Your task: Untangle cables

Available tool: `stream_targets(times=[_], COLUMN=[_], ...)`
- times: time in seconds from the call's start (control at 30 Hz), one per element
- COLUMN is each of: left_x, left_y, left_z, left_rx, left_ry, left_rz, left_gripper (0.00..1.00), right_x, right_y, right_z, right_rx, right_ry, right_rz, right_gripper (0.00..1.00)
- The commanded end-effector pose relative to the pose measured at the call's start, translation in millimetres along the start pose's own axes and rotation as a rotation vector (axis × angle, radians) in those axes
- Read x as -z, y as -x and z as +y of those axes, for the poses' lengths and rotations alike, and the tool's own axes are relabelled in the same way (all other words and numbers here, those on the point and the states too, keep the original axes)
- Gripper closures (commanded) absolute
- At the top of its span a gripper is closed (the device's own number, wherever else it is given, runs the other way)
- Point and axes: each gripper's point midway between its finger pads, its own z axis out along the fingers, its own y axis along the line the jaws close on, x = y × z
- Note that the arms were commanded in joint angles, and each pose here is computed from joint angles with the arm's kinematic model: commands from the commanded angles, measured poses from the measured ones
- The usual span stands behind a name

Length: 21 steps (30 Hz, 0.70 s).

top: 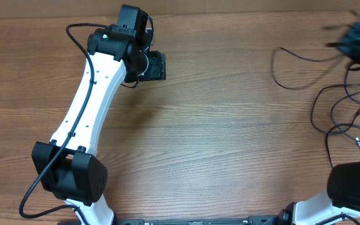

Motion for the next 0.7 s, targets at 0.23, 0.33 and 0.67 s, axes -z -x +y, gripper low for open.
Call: stream_targets(times=[0.23,0.33,0.67], left_x=[2.2,2.3,6.5], left_y=[2.0,3.2,12.6], left_z=[-1.4,4.2,33.3], left_rx=[-0.006,-0.006,0.007], left_ry=[0.009,0.041,0.177], left_rz=[-0.013,-0.021,-0.067], left_gripper=[0.31,0.31,0.30], right_x=[-0.9,5.0,41.8], right_y=[23.5,14.8,-77.6], right_z=[-88.8,-41.8,110.1], right_rx=[-0.229,-0.180,0.323], right_ry=[-0.018,0.252,0.614], right_rz=[0.005,0.080,0.280], right_gripper=[0.47,0.20,0.03])
